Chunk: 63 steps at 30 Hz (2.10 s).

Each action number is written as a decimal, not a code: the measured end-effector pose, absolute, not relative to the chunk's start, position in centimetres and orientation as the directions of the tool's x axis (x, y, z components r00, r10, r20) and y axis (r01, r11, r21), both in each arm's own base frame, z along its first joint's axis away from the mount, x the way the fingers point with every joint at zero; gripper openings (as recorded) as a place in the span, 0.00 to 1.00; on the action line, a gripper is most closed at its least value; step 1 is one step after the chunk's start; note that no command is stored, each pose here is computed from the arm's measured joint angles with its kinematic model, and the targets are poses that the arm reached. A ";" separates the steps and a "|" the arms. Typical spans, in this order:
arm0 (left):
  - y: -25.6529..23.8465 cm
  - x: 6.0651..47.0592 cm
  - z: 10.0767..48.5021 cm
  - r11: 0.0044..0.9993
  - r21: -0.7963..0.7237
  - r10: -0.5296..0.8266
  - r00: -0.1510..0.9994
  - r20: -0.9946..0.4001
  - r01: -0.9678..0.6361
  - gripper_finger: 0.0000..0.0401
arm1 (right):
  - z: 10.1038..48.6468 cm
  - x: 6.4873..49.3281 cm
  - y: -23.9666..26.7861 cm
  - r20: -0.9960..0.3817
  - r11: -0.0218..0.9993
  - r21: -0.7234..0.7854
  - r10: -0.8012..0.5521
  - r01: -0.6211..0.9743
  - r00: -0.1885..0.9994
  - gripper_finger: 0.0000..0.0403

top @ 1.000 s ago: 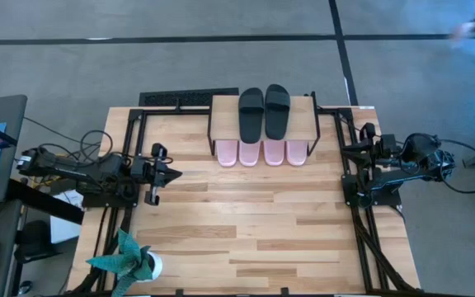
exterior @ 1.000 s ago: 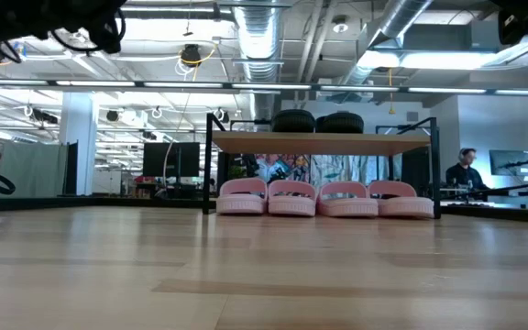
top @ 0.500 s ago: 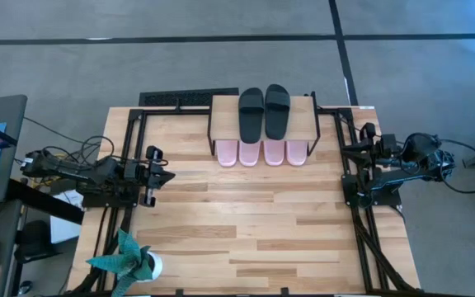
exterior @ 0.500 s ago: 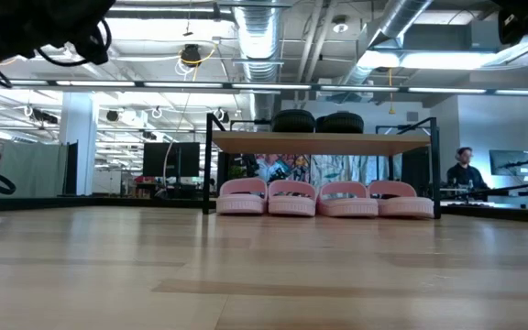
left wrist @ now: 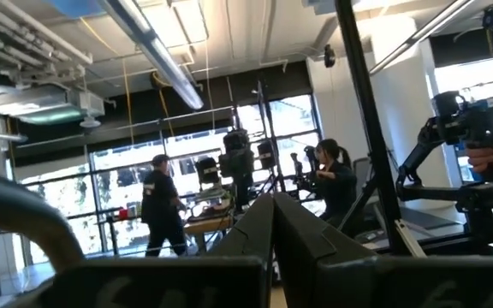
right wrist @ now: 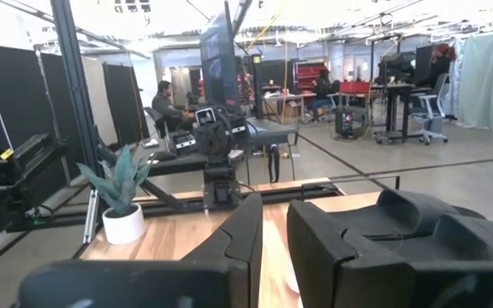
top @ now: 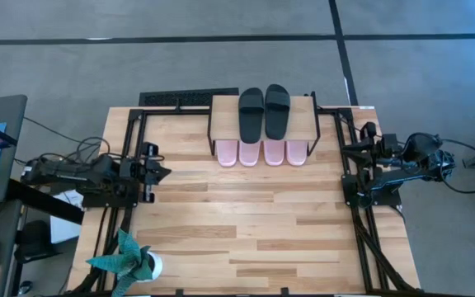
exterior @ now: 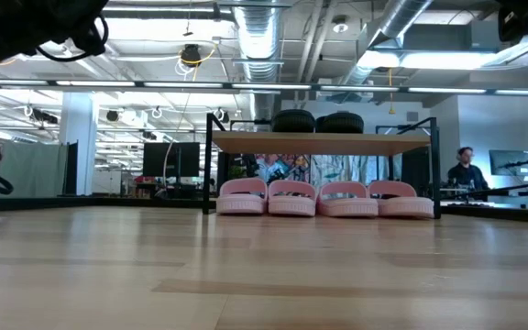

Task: Pick and place slides into the shelf
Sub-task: Return to Home Position

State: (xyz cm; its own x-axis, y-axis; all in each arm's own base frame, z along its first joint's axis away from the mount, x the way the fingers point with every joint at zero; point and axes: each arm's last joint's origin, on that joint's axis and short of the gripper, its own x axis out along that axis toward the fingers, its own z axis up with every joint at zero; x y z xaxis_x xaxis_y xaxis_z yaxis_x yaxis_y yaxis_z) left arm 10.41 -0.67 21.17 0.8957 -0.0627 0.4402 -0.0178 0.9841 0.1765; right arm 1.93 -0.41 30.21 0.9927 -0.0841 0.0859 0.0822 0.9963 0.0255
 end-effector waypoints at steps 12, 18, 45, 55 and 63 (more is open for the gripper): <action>0.2 10.6 20.3 0.992 0.123 -0.062 0.932 0.357 0.019 0.00 | 29.9 2.0 -0.4 0.057 0.996 0.028 -0.089 0.087 0.994 0.12; 0.0 10.6 20.3 0.987 0.139 -0.125 0.929 0.347 0.081 0.00 | 30.0 1.9 -0.5 0.066 0.994 0.028 -0.110 0.108 0.992 0.12; -0.1 10.5 20.5 0.987 0.128 -0.135 0.919 0.370 0.093 0.00 | 23.0 7.9 0.7 0.485 0.997 0.023 -0.081 0.080 0.871 0.12; -0.1 10.5 20.6 0.988 0.126 -0.135 0.914 0.382 0.093 0.00 | 21.6 8.3 0.5 0.502 0.998 0.030 -0.062 0.054 0.863 0.12; -0.1 10.5 20.6 0.988 0.126 -0.134 0.914 0.382 0.093 0.00 | 21.4 8.5 0.0 0.483 0.996 0.056 -0.086 0.067 0.871 0.12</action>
